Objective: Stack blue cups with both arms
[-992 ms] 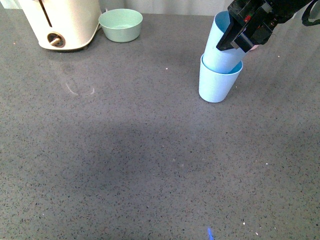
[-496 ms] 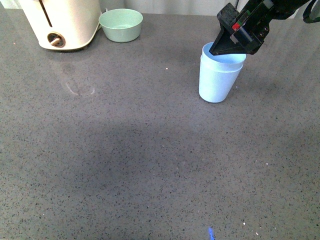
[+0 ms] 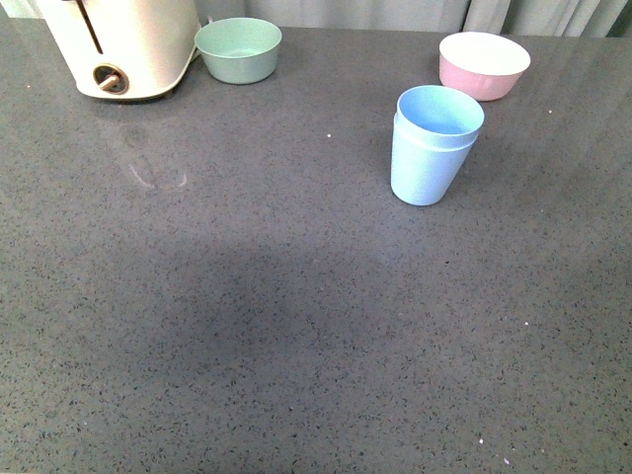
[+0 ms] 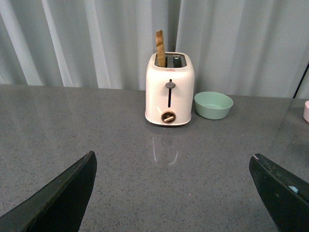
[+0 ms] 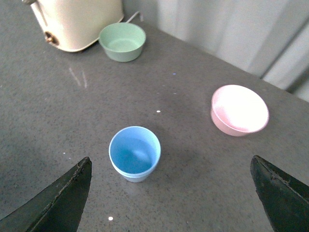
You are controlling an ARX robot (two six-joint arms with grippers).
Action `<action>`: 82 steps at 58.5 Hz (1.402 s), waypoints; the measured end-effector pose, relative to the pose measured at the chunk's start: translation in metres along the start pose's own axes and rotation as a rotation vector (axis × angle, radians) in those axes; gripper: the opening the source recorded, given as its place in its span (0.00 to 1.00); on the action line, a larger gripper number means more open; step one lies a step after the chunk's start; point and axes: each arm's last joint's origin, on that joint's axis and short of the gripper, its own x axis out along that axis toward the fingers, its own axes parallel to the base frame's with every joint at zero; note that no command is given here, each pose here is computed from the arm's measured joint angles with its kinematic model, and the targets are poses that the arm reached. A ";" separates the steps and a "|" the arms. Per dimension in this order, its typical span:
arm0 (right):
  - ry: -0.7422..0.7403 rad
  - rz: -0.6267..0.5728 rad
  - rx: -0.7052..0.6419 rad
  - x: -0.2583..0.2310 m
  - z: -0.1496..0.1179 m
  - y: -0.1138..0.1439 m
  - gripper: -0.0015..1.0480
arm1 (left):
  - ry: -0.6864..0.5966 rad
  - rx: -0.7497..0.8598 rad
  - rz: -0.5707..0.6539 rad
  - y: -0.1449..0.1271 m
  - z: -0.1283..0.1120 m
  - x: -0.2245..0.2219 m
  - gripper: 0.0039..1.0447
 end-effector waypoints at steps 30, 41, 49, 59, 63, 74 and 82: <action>-0.346 -0.530 0.234 -0.076 -0.085 0.032 0.37 | 0.000 0.000 0.000 0.000 0.000 0.000 0.92; -0.338 -0.528 0.242 -0.083 -0.113 0.045 0.03 | 0.000 0.001 0.000 0.000 0.000 0.000 0.92; -0.345 -0.528 0.244 -0.088 -0.125 0.053 0.02 | 0.000 0.000 0.000 0.000 0.000 0.000 0.92; -0.344 -0.528 0.244 -0.094 -0.139 0.061 0.02 | 0.000 0.000 0.000 0.000 0.000 0.000 0.92; -0.344 -0.528 0.245 -0.096 -0.143 0.064 0.02 | 0.000 0.000 0.000 0.000 0.000 0.000 0.92; -0.345 -0.528 0.244 -0.102 -0.152 0.070 0.02 | 0.000 0.001 0.000 0.000 0.000 0.000 0.92; -0.346 -0.528 0.244 -0.105 -0.158 0.075 0.02 | 0.000 0.000 0.000 0.000 0.000 0.000 0.92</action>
